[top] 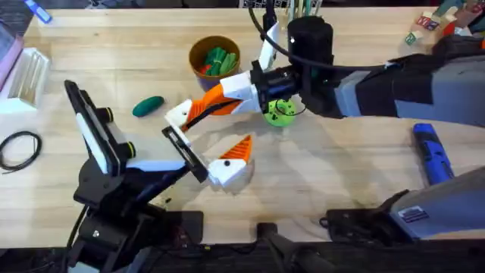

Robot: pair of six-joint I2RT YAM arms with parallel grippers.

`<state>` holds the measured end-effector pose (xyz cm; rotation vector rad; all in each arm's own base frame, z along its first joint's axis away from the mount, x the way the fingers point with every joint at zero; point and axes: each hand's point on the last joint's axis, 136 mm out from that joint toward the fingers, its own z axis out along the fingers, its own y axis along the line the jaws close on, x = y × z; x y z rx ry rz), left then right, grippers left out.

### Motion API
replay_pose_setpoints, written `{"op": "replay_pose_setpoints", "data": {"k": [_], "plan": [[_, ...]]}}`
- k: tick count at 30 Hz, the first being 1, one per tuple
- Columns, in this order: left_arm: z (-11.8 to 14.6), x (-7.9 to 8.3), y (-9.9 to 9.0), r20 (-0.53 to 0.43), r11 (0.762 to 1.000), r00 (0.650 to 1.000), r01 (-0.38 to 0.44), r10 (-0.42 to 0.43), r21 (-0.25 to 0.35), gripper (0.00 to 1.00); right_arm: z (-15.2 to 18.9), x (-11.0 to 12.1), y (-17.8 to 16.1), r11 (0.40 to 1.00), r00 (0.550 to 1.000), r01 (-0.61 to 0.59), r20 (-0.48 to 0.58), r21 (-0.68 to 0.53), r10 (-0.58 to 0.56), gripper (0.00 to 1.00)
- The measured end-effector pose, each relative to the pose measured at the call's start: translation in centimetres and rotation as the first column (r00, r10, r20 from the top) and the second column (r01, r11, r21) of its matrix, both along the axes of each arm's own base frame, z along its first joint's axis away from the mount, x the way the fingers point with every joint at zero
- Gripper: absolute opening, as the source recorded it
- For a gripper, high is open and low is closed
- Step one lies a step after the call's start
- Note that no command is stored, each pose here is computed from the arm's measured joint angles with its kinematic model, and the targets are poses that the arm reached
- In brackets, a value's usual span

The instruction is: Pick up the gripper from the table and insert it into the empty holder that is missing its gripper. Then pick up a screw, insert it into the mounting hole, and use the screwdriver to tighten it. Finally, clean up the table by picking up the vegetable and placing it into the bucket.

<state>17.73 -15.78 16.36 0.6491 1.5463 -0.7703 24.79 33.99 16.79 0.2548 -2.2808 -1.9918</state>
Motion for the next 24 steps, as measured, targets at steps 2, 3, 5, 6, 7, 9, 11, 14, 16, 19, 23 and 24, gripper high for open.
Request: {"op": "replay_pose_setpoints", "data": {"k": [2, 3, 5, 6, 7, 9, 11, 14, 16, 19, 23, 24], "plan": [[0.0, 0.0, 0.0, -0.001, 1.000, 1.000, -0.002, 0.002, -0.001, 0.988, 0.0, 0.0, 0.0, 1.000, 1.000, 0.001, 0.001, -0.001, -0.001, 0.009], [0.0, 0.0, 0.0, -0.002, 1.000, 1.000, -0.002, 0.002, -0.001, 0.988, 0.0, 0.0, 0.1, 1.000, 1.000, 0.002, 0.001, -0.001, -0.002, 0.009], [0.0, 0.0, 0.0, -0.003, 1.000, 1.000, -0.003, 0.003, -0.002, 0.988, 0.0, 0.0, 0.1, 1.000, 1.000, 0.003, 0.001, -0.001, -0.003, 0.009], [0.0, 0.0, 0.0, -0.003, 1.000, 1.000, -0.003, 0.003, -0.002, 0.988, 0.0, 0.0, 0.1, 1.000, 1.000, 0.002, 0.001, -0.001, -0.002, 0.009], [0.0, 0.0, 0.0, -0.003, 1.000, 1.000, -0.003, 0.003, -0.002, 0.988, 0.0, 0.0, 0.1, 1.000, 1.000, 0.002, 0.001, -0.001, -0.002, 0.009], [0.0, 0.0, 0.0, -0.003, 1.000, 1.000, -0.003, 0.003, -0.002, 0.988, 0.0, 0.0, 0.1, 1.000, 1.000, 0.003, 0.002, -0.002, -0.003, 0.020], [0.0, 0.0, 0.0, -0.002, 1.000, 1.000, -0.003, 0.003, -0.001, 0.988, 0.0, 0.0, 0.1, 1.000, 1.000, 0.003, 0.005, -0.001, -0.003, 0.086], [0.0, 0.0, 0.0, -0.001, 1.000, 1.000, -0.004, 0.004, -0.001, 0.988, 0.0, 0.0, 0.1, 1.000, 1.000, 0.001, 0.012, 0.003, -0.001, 0.144], [0.0, -0.1, -0.1, 0.007, 1.000, 1.000, 0.009, -0.009, 0.003, 0.988, 0.3, 0.1, 0.3, 1.000, 0.999, -0.005, 0.043, 0.022, 0.004, 0.228], [0.1, -1.1, -0.9, 0.013, 0.997, 0.997, 0.074, -0.074, 0.006, 0.988, 0.7, -0.7, 1.0, 0.998, 0.996, -0.043, 0.080, 0.048, 0.039, 0.379], [0.1, -1.5, -1.2, 0.016, 0.994, 0.994, 0.106, -0.106, 0.007, 0.988, 0.9, -1.5, 1.3, 0.995, 0.994, -0.076, 0.089, 0.058, 0.070, 0.499], [0.1, -1.6, -1.2, 0.016, 0.994, 0.994, 0.109, -0.109, 0.007, 0.988, 0.9, -1.5, 1.3, 0.995, 0.993, -0.077, 0.090, 0.059, 0.072, 0.551]]}}
